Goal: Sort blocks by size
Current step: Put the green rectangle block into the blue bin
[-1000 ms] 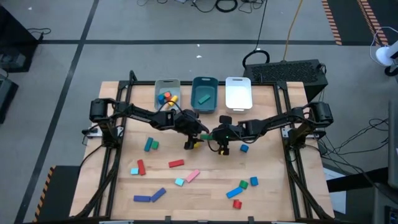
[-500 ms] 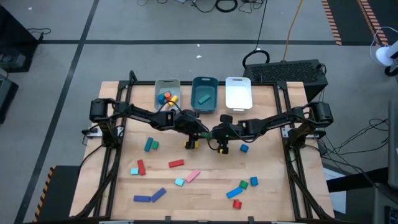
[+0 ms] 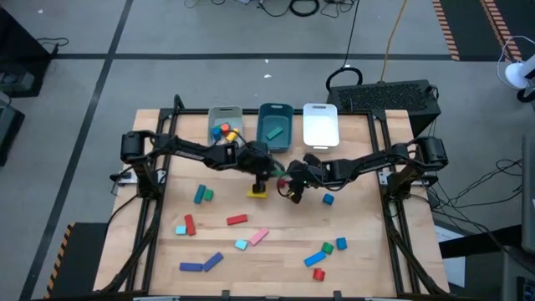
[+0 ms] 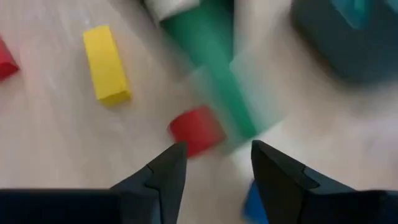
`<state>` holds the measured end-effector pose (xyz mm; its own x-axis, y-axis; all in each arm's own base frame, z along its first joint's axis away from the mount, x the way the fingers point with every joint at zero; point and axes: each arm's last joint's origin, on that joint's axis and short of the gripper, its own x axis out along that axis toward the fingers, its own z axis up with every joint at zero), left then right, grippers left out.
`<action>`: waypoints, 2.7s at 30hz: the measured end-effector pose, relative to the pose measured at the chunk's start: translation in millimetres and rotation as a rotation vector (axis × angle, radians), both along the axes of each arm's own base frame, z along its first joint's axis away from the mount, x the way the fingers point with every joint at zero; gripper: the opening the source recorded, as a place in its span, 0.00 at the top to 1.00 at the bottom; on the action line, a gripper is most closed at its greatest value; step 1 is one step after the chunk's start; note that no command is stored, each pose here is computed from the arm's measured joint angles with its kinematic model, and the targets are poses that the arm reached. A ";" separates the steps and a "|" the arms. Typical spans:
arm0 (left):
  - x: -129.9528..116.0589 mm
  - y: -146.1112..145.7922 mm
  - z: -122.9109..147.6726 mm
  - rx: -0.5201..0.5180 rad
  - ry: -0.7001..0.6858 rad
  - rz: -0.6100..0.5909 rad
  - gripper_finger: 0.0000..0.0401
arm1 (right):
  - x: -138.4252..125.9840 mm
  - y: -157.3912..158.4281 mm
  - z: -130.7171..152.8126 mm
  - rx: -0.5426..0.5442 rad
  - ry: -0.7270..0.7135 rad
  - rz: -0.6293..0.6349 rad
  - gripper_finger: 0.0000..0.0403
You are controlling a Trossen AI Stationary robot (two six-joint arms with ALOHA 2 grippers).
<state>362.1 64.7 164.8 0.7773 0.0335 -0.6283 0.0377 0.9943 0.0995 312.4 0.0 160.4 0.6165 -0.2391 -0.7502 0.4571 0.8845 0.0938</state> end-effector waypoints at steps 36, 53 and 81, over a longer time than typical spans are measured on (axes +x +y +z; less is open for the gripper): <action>6.7 67.1 86.7 0.039 0.195 0.142 0.70 | -4.1 21.4 -3.0 0.062 0.019 -0.024 0.57; 0.8 96.8 94.7 0.128 0.143 0.146 0.70 | -4.4 21.3 -3.3 0.061 0.024 -0.024 0.57; 25.9 173.6 23.7 0.076 0.290 0.213 0.70 | -4.0 20.5 -3.0 0.049 0.020 -0.030 0.57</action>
<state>388.0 238.3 188.4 0.5378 0.2303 -0.8110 -0.1320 0.9731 0.1889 308.4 20.5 157.4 0.5947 -0.2199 -0.7733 0.4858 0.8647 0.1277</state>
